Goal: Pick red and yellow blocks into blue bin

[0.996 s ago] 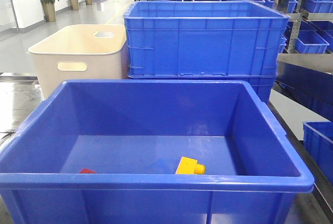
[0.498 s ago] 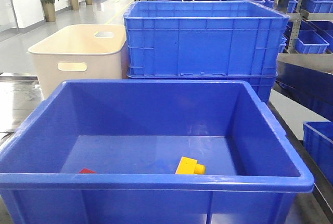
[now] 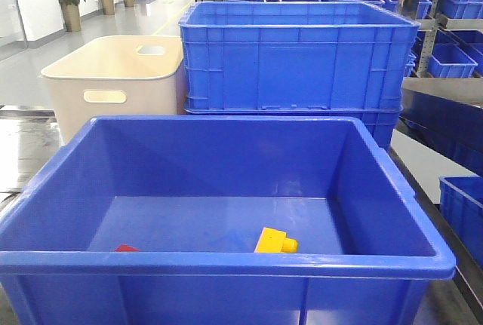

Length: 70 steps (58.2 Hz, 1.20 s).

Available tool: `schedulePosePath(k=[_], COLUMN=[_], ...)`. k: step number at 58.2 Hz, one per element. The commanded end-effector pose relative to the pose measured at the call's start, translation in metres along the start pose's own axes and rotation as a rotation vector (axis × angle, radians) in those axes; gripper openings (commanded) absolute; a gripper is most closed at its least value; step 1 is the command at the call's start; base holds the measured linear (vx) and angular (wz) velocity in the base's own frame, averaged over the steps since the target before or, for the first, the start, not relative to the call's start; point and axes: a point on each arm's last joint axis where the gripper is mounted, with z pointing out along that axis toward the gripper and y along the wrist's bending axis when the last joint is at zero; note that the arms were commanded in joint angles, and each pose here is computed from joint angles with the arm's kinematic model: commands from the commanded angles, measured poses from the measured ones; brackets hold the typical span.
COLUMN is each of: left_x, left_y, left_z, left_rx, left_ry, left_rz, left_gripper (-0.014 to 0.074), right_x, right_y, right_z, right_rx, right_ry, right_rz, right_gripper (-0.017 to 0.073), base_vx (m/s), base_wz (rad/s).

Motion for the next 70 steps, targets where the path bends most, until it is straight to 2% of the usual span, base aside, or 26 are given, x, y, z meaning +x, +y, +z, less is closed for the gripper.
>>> schedulePosePath(k=[1,10,15,20,25,35,42,48,61,70], left_x=[-0.015,-0.015,-0.013,-0.004,0.008,0.047,0.077,0.098,0.108,0.109], left_y=[0.000,0.000,0.004,0.007,0.009,0.012,0.014,0.015,0.016,0.017], left_z=[-0.005,-0.005,-0.006,-0.008,-0.009,-0.003,0.006,0.014,0.022,0.022], left_rx=[-0.001,-0.002,-0.049,-0.097,-0.143,-0.240,-0.307,-0.349,-0.358,-0.360], left_ry=[-0.100,-0.100,-0.103,-0.150,-0.254,-0.445,-0.580,-0.648,-0.650,-0.639], left_rz=[-0.013,-0.011,0.075,0.106,0.107,0.083,-0.003,-0.033,-0.036,-0.060], left_gripper=[0.0006,0.0006,0.0006,0.0006,0.0006,0.0006,0.0006,0.0006,0.0006,0.0006], right_x=[-0.013,-0.013,-0.013,-0.013,-0.013,-0.013,-0.013,-0.013,-0.013,-0.013], right_y=[-0.002,-0.002,-0.002,-0.002,-0.002,-0.002,-0.002,-0.002,-0.001,-0.001], right_z=[-0.006,-0.006,-0.006,-0.006,-0.006,-0.006,-0.006,-0.006,-0.006,-0.006], right_rx=[0.019,0.019,0.019,0.019,0.019,0.019,0.019,0.019,0.017,0.017], right_ry=[-0.091,-0.091,-0.091,-0.092,-0.091,-0.092,-0.092,-0.092,-0.085,-0.085], right_rz=[-0.006,-0.006,-0.006,-0.005,-0.006,-0.005,-0.005,-0.005,-0.005,-0.005], right_gripper=[-0.0013,-0.0013,-0.0013,-0.0011,-0.0010,-0.0010,-0.0010,-0.0010,-0.0010,-0.0010], base_vx=[0.00,0.00,0.00,0.00,0.00,0.00,0.00,0.00,0.00,0.00], base_wz=[0.00,0.00,0.00,0.00,0.00,0.00,0.00,0.00,0.00,0.00])
